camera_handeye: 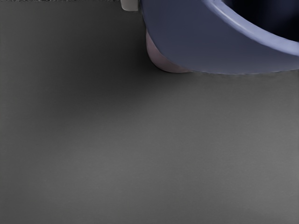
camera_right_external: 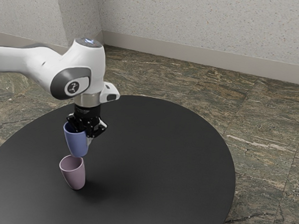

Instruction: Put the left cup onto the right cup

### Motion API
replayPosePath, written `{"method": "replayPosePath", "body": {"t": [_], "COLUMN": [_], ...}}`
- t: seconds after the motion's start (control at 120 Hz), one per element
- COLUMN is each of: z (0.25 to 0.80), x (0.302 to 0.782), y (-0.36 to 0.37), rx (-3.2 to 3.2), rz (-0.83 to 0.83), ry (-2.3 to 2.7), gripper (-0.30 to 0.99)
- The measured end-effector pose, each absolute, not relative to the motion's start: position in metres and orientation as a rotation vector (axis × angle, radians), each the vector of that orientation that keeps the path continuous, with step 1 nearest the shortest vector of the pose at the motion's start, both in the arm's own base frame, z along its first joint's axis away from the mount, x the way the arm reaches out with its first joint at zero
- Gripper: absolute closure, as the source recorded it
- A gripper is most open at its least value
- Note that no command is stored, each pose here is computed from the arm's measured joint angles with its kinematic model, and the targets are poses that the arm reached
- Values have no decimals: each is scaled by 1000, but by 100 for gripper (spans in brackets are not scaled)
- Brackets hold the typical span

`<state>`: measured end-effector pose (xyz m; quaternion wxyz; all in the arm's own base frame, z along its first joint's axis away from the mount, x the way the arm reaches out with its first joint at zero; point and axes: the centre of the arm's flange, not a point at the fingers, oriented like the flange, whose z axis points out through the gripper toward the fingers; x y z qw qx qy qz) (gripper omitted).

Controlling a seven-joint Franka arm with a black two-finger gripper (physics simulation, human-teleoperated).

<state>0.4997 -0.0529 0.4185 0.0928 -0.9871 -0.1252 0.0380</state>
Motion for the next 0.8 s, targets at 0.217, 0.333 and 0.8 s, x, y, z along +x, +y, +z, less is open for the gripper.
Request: {"method": "replayPosePath", "body": {"t": [0.217,0.333,0.8], "z": [419,417,422], "x": [492,486,466], "y": [-53,-52,-51], "rx": [-2928,-2922,-2906], "rz": [105,108,81], "ry": [-407,-424,-490], "gripper": [78,78,78]}}
